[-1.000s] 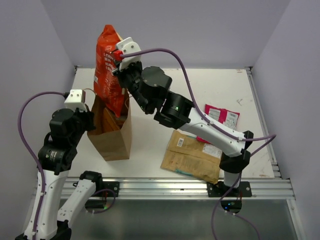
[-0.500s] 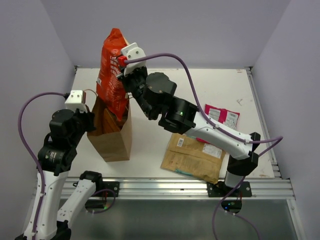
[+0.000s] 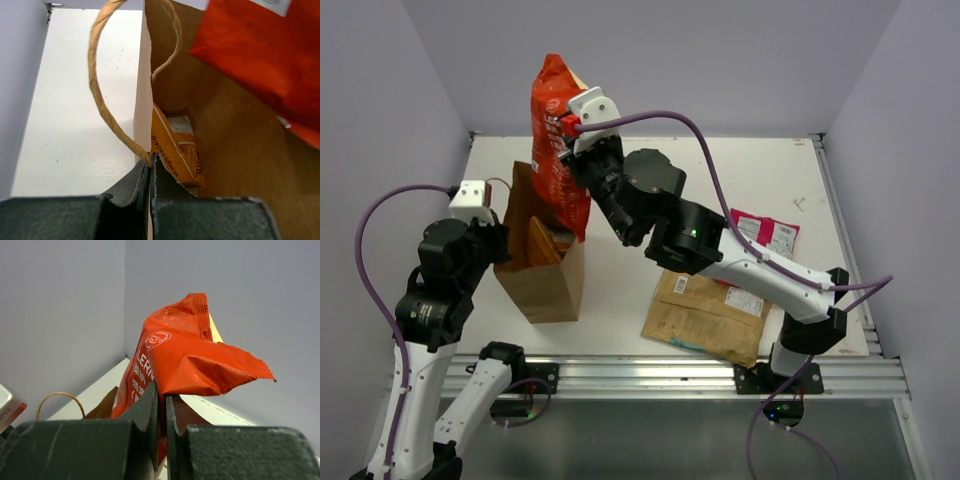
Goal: Place the snacks into the paper bag
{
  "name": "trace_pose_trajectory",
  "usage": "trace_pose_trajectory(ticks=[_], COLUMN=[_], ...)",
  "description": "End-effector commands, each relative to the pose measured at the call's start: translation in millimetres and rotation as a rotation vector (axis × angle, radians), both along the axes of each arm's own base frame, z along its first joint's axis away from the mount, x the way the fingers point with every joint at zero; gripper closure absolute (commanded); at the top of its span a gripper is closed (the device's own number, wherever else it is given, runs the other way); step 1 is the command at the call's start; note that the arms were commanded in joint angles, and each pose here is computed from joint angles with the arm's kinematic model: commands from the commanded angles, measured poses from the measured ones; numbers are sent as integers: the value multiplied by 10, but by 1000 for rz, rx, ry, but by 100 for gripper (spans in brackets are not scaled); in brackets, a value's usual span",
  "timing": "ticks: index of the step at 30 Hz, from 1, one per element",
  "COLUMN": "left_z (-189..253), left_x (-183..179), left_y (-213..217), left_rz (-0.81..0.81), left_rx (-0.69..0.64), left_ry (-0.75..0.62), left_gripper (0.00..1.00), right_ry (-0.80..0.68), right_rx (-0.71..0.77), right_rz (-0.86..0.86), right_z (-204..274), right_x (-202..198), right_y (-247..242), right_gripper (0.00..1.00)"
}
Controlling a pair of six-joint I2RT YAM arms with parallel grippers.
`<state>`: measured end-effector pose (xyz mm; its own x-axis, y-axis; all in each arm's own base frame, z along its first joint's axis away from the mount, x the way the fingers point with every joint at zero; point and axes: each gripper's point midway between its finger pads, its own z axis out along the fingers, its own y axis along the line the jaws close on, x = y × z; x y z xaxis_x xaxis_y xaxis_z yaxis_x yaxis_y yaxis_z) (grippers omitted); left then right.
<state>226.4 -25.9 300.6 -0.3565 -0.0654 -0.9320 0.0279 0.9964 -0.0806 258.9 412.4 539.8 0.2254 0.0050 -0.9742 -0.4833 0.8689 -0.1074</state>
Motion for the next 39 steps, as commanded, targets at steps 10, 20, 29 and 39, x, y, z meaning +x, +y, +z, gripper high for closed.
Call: trace_pose_trajectory(ticks=[10, 20, 29, 39], left_z=[168, 189, 192, 189], left_x=[8, -30, -33, -36], left_y=[-34, -20, -42, -52], left_rz=[-23, -18, -28, -33], left_rx=[0, -1, 2, 2], left_ry=[-62, -68, -73, -73], left_gripper=[100, 100, 100, 100], right_ry=[-50, -51, -2, -3], right_rx=[101, 64, -33, 6], right_rz=[-35, -30, -68, 2], right_z=[378, 181, -374, 56], right_x=[-60, 121, 249, -21], right_y=[-236, 387, 646, 244], right_gripper=[100, 100, 100, 11])
